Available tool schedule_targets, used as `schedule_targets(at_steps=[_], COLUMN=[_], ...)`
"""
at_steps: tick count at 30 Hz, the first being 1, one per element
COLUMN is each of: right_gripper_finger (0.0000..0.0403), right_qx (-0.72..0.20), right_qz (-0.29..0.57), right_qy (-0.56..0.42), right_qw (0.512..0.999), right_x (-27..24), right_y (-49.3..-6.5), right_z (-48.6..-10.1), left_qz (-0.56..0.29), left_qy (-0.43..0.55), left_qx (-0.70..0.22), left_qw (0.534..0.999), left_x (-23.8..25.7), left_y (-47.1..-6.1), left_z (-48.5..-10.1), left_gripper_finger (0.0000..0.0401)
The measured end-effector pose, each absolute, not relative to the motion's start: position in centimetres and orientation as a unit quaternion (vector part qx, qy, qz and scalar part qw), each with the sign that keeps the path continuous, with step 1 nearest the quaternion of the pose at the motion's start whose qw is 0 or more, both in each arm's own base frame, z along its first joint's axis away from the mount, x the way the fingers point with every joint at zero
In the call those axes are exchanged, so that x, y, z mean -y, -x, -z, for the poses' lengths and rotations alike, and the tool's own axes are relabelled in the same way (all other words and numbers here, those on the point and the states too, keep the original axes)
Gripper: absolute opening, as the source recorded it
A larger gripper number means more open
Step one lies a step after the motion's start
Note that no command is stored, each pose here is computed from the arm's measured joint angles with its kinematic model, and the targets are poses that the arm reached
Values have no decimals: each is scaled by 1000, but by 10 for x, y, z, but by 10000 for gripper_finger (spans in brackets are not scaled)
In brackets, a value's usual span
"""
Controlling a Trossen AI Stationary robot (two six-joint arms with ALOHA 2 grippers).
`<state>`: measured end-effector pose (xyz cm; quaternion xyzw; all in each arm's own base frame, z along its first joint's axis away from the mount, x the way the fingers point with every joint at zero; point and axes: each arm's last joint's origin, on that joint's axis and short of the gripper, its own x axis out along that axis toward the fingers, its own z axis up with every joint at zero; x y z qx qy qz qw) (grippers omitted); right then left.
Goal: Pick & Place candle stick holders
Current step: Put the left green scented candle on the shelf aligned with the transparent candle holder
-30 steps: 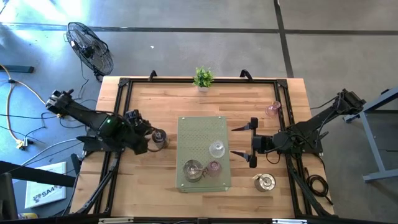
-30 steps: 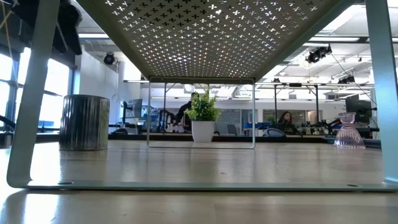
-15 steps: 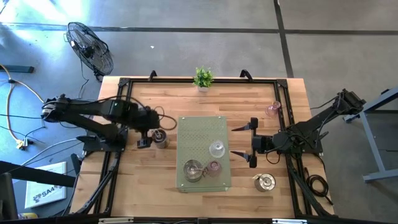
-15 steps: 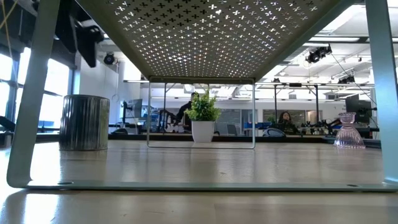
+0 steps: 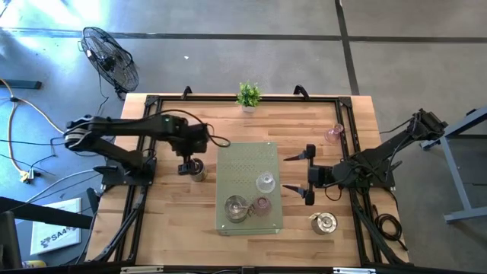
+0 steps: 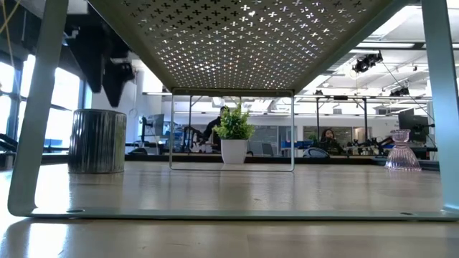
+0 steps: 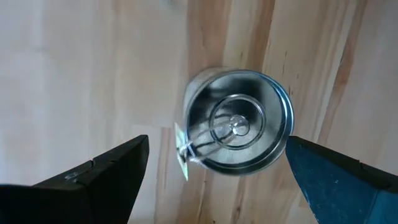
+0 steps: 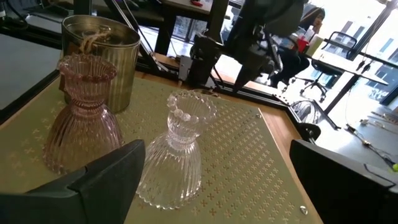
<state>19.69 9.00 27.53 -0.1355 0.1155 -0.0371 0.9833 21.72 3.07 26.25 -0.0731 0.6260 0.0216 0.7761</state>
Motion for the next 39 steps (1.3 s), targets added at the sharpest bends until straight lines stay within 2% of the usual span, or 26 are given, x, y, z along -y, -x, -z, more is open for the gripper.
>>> schedule_targets(at_steps=[10,28,39], right_gripper_finger=[393,393,393], right_qx=[-130,-135,-145], right_qz=[11,11,14], right_qy=[124,126,124], right_qw=[984,983,982], right_x=[-91,-91,-91], right_y=[-196,-196,-195], right_z=[-272,-271,-269], left_qz=[40,98,89], left_qy=[72,128,129], left_qx=[-679,-667,-671], left_qw=[730,728,725], left_x=[-32,-27,-24], left_y=[-240,-242,-243], left_z=[-230,-229,-229], left_gripper_finger=[370,370,370])
